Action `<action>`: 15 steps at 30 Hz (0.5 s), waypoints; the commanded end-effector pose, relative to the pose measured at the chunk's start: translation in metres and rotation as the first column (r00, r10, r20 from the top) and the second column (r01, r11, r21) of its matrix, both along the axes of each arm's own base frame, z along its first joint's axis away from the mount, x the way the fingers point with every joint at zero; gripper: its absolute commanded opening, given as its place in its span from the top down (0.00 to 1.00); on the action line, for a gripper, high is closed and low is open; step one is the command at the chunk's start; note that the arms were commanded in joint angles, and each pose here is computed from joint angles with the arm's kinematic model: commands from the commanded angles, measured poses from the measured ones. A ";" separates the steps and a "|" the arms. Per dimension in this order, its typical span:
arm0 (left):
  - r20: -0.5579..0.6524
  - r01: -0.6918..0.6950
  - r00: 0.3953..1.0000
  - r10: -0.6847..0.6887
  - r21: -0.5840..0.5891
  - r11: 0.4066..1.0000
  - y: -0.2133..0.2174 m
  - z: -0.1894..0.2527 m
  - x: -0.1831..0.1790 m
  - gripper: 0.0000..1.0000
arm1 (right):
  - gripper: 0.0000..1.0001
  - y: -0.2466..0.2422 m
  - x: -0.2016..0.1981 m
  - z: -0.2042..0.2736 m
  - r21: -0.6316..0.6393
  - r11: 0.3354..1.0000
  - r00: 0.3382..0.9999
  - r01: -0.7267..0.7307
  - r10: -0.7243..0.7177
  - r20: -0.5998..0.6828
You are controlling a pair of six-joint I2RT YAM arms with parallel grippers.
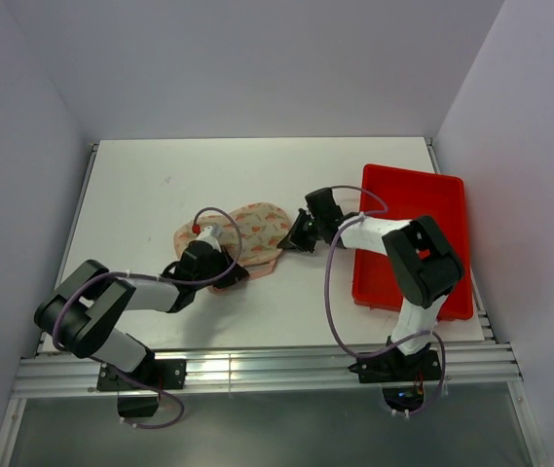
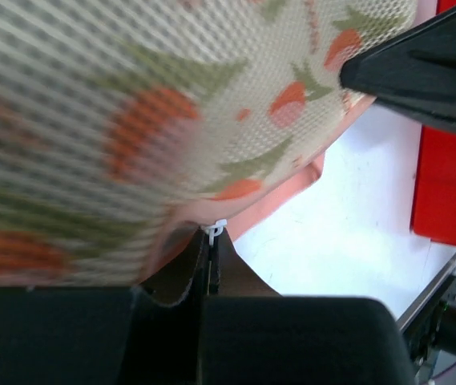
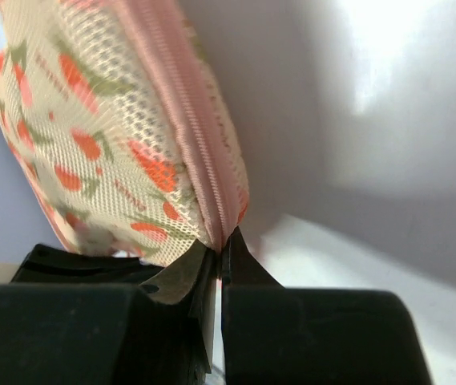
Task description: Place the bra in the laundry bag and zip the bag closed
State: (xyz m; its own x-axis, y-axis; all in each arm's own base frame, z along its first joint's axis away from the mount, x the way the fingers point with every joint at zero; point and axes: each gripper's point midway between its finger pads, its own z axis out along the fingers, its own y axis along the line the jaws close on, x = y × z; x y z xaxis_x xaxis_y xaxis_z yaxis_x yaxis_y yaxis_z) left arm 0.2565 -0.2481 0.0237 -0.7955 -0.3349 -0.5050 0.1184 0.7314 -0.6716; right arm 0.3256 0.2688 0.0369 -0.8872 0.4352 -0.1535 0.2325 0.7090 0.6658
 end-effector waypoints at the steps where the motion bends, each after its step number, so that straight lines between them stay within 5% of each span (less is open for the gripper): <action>1: -0.027 -0.073 0.997 0.074 0.029 0.997 0.022 -0.005 -0.003 1.00 | 1.00 -0.025 0.041 0.008 -0.133 0.991 0.995 0.001 0.013 0.103; 15: -0.018 -0.199 0.980 0.200 0.037 0.979 0.057 0.002 -0.017 1.00 | 1.00 -0.043 0.139 0.037 -0.290 0.957 0.985 0.015 0.036 0.168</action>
